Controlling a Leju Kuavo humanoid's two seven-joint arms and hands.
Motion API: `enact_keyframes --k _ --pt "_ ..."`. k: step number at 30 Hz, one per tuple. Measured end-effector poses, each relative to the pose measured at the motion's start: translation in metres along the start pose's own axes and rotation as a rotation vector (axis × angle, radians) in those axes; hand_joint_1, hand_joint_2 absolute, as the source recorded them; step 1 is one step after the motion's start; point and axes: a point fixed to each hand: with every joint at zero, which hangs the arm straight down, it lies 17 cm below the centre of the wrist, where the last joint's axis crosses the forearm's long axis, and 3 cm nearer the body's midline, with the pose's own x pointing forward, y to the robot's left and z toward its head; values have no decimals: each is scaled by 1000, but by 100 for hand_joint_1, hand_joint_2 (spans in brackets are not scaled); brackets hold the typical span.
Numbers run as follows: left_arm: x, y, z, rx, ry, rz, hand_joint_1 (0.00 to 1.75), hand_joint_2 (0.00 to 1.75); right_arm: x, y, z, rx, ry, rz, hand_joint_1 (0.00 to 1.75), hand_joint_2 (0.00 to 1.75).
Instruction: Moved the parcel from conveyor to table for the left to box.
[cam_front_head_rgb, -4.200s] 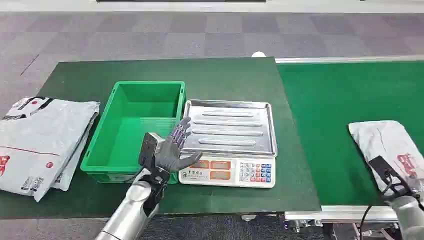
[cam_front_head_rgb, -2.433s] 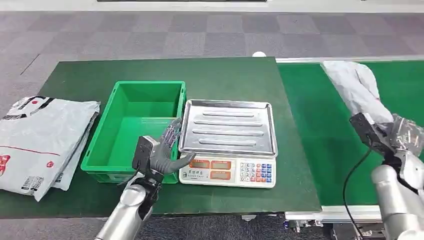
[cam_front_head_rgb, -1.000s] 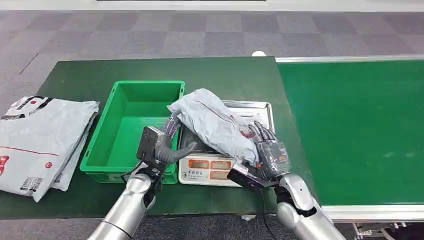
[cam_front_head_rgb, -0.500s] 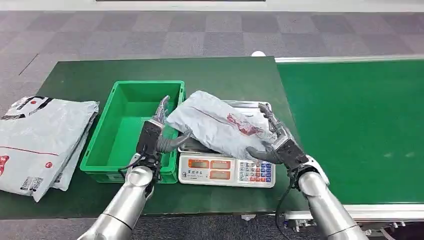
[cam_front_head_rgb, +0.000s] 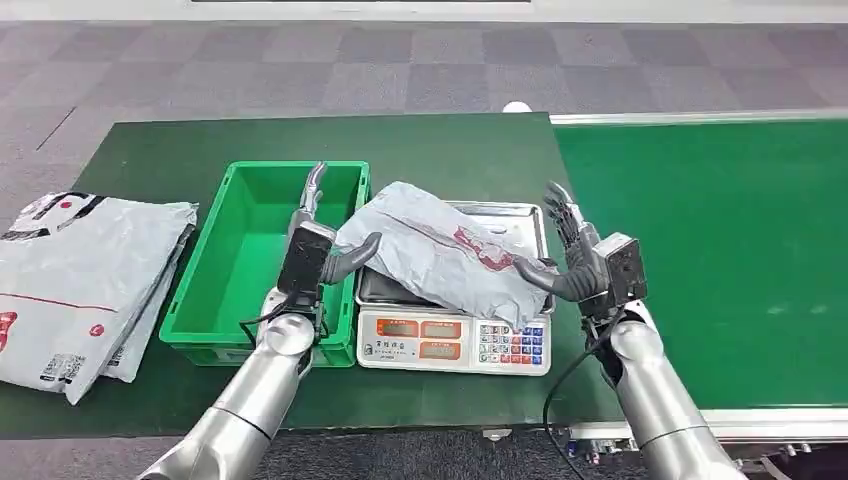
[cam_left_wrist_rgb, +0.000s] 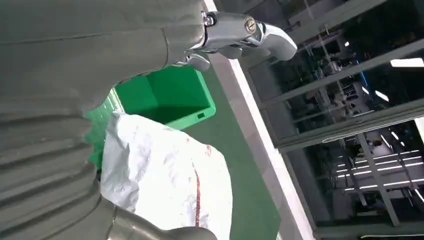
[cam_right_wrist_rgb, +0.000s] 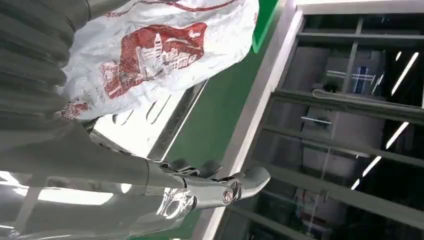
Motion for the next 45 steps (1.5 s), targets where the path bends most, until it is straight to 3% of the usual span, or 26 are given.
enact_keyframes --k 6,9,14,19,27,36,37,38,45 --pt "0 -2 -1 -6 0 -4 0 175 -4 -4 -1 -23 10 -9 0 175" --pt "4 -14 -3 -61 -14 -47 0 175 -10 -25 -2 -107 35 -16 0 175" --pt "3 -72 -5 -363 -39 -274 0 175 -27 -67 -4 -237 70 24 0 175" --pt "-19 -125 17 -721 -48 -500 0 175 -35 -88 -6 -299 86 24 0 175" --pt "-30 -129 16 -816 -37 -598 0 175 -41 -94 -8 -327 104 8 0 175" --pt "-44 -135 21 -1017 -23 -828 0 175 -31 -88 -20 -316 76 -2 0 175" --pt "-44 -135 21 -1028 -26 -847 12 175 -29 -86 -23 -307 72 -6 0 175" --pt "-45 -137 23 -1046 -24 -860 175 175 -27 -81 -26 -295 66 -19 0 175" --pt "-56 -147 49 -1174 5 -853 175 175 -10 -55 -45 -232 21 -74 0 175"
